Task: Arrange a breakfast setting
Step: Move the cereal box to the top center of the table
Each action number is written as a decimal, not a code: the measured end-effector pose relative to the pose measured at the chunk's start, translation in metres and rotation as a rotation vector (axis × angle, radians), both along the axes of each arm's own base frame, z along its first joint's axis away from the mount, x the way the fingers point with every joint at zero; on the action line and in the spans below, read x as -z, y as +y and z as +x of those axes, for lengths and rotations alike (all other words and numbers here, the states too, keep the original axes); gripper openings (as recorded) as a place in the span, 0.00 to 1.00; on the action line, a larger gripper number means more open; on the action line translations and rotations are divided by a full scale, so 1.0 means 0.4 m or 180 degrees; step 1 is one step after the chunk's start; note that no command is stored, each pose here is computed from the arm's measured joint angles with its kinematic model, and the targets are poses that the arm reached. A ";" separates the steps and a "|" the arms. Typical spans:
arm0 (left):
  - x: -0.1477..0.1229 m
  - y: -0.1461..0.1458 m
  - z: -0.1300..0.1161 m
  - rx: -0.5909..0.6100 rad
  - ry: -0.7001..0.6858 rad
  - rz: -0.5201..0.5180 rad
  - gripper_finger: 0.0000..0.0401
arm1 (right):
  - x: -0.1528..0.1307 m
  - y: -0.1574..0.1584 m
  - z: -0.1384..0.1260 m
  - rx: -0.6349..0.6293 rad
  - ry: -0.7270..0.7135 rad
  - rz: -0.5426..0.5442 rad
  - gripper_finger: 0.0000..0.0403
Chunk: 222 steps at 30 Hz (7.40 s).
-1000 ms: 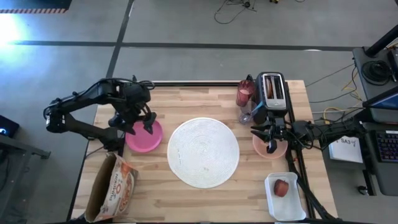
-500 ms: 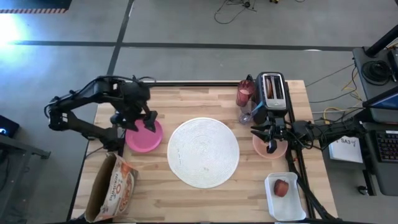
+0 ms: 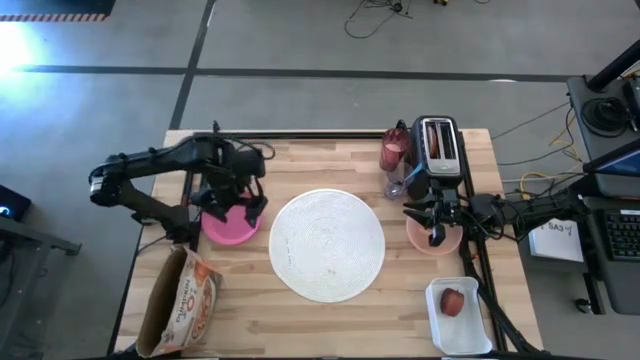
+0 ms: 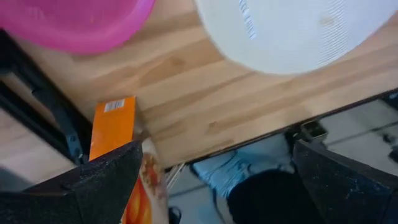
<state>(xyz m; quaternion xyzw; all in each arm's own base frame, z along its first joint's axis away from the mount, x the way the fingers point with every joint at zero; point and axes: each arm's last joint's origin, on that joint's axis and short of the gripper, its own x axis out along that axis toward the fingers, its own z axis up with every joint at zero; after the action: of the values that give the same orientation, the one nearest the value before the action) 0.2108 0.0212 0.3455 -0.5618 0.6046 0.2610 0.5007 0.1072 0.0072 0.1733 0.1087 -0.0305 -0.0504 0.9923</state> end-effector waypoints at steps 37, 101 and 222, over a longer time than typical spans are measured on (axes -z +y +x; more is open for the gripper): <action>0.291 -0.064 -0.094 -0.0160 0.1704 -0.0907 1.00 | 0.000 0.000 0.000 0.0000 -0.0002 0.0000 0.23; 0.358 -0.138 -0.113 -0.0219 0.1924 -0.2102 0.00 | 0.000 0.000 0.000 0.0000 -0.0002 0.0000 0.23; 0.345 0.482 0.104 -0.2259 -0.2612 -0.2814 0.00 | 0.000 0.000 0.000 0.0000 -0.0001 0.0000 0.23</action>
<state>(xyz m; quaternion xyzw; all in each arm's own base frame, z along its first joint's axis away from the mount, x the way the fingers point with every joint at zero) 0.2525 0.2142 0.2076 -0.9295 0.1962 -0.0949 0.2976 0.1072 0.0072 0.1733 0.1087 -0.0306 -0.0503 0.9923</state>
